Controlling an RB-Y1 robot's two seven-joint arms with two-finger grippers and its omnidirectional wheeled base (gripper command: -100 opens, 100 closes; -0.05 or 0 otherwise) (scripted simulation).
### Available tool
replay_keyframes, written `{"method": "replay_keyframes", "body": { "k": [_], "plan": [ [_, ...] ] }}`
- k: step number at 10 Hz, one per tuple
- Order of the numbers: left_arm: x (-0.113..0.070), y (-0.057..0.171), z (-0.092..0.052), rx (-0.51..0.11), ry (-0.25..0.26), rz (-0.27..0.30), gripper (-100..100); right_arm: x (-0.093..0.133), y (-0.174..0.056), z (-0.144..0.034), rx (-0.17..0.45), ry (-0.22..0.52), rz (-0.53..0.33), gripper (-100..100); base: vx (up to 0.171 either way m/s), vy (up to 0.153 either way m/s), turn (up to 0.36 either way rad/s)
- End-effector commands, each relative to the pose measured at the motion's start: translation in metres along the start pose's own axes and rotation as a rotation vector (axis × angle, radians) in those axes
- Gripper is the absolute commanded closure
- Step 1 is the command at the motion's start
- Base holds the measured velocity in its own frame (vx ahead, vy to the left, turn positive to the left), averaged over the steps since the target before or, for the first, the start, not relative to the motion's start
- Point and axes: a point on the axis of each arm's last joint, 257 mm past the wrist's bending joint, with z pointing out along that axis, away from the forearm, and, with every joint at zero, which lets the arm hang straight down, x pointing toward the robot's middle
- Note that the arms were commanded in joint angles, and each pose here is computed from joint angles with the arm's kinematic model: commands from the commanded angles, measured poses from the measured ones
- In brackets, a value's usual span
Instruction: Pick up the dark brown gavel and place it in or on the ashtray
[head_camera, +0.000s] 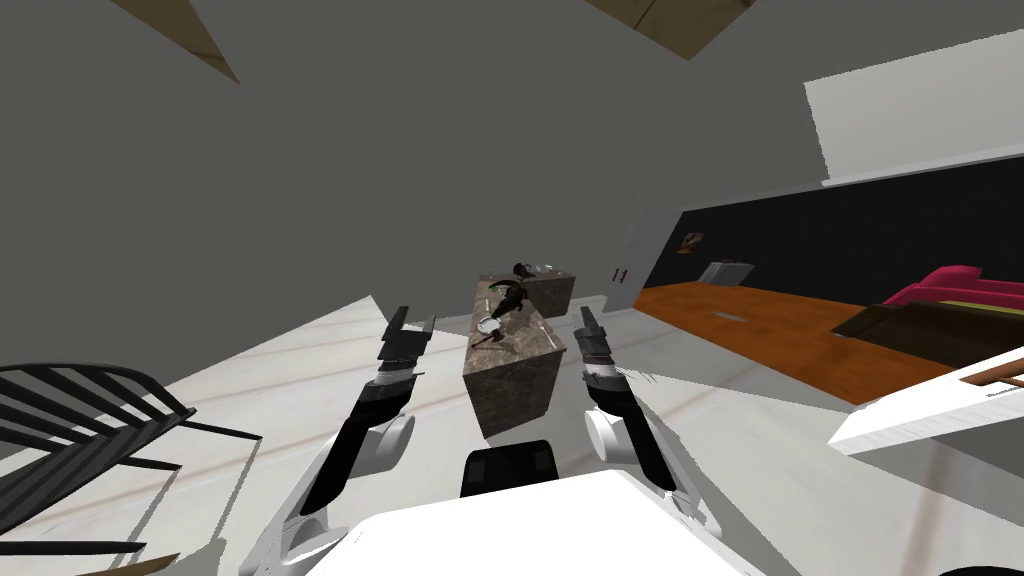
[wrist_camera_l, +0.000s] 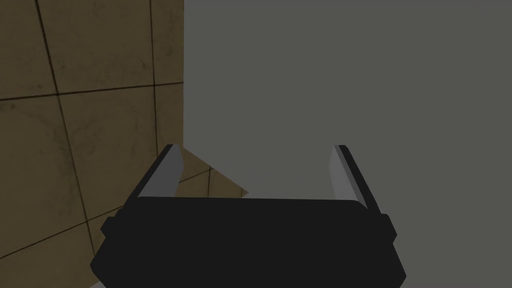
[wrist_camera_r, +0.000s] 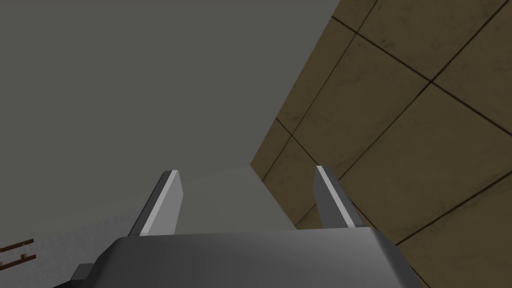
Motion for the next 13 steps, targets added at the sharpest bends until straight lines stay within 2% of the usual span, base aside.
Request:
{"method": "replay_keyframes", "body": {
  "k": [1, 2, 3, 4, 5, 6, 7, 8, 9, 10, 11, 12, 13],
  "plan": [
    [-0.001, 0.011, 0.005, -0.033, -0.003, -0.023, -100, 0.0, 0.0, 0.0, 0.0, 0.0, 0.0, 0, -0.036, 0.056, -0.017],
    [-0.001, 0.02, 0.013, -0.052, -0.003, -0.06, -100, 0.0, 0.0, 0.0, 0.0, 0.0, 0.0, 0, -0.046, 0.051, -0.024],
    [-0.002, 0.023, 0.013, -0.066, -0.006, -0.059, -100, 0.0, 0.0, 0.0, 0.0, 0.0, 0.0, 0, -0.034, 0.036, -0.017],
    [-0.001, 0.033, 0.02, -0.086, -0.007, -0.097, -100, 0.0, 0.0, 0.0, 0.0, 0.0, 0.0, 0, -0.03, 0.036, -0.028],
    [-0.002, 0.037, 0.02, -0.101, -0.011, -0.097, -100, 0.0, 0.0, 0.0, 0.0, 0.0, 0.0, 0, -0.026, 0.031, -0.019],
    [-0.001, 0.046, 0.028, -0.122, -0.013, -0.136, -100, 0.0, 0.0, 0.0, 0.0, 0.0, 0.0, 0, -0.035, 0.04, -0.022],
    [-0.002, 0.051, 0.028, -0.14, -0.018, -0.136, -100, 0.0, 0.0, 0.0, 0.0, 0.0, 0.0, 0, -0.03, 0.037, -0.021],
    [-0.001, 0.061, 0.036, -0.163, -0.021, -0.175, -100, 0.0, 0.0, 0.0, 0.0, 0.0, 0.0, 0, -0.033, 0.045, -0.024],
    [-0.002, 0.066, 0.035, -0.182, -0.026, -0.175, -100, 0.0, 0.0, 0.0, 0.0, 0.0, 0.0, 0, -0.028, 0.037, -0.018],
    [-0.001, 0.077, 0.043, -0.209, -0.032, -0.215, -100, 0.0, 0.0, 0.0, 0.0, 0.0, 0.0, 0, -0.038, 0.034, -0.027],
    [-0.001, 0.082, 0.041, -0.228, -0.036, -0.215, -100, 0.0, 0.0, 0.0, 0.0, 0.0, 0.0, 0, -0.03, 0.029, -0.018],
    [0.001, 0.092, 0.05, -0.251, -0.042, -0.255, -100, 0.0, 0.0, 0.0, 0.0, 0.0, 0.0, 0, -0.03, 0.035, -0.022],
    [0.0, 0.098, 0.048, -0.276, -0.048, -0.255, -100, 0.0, 0.0, 0.0, 0.0, 0.0, 0.0, 0, -0.023, 0.031, -0.018]
  ]
}}
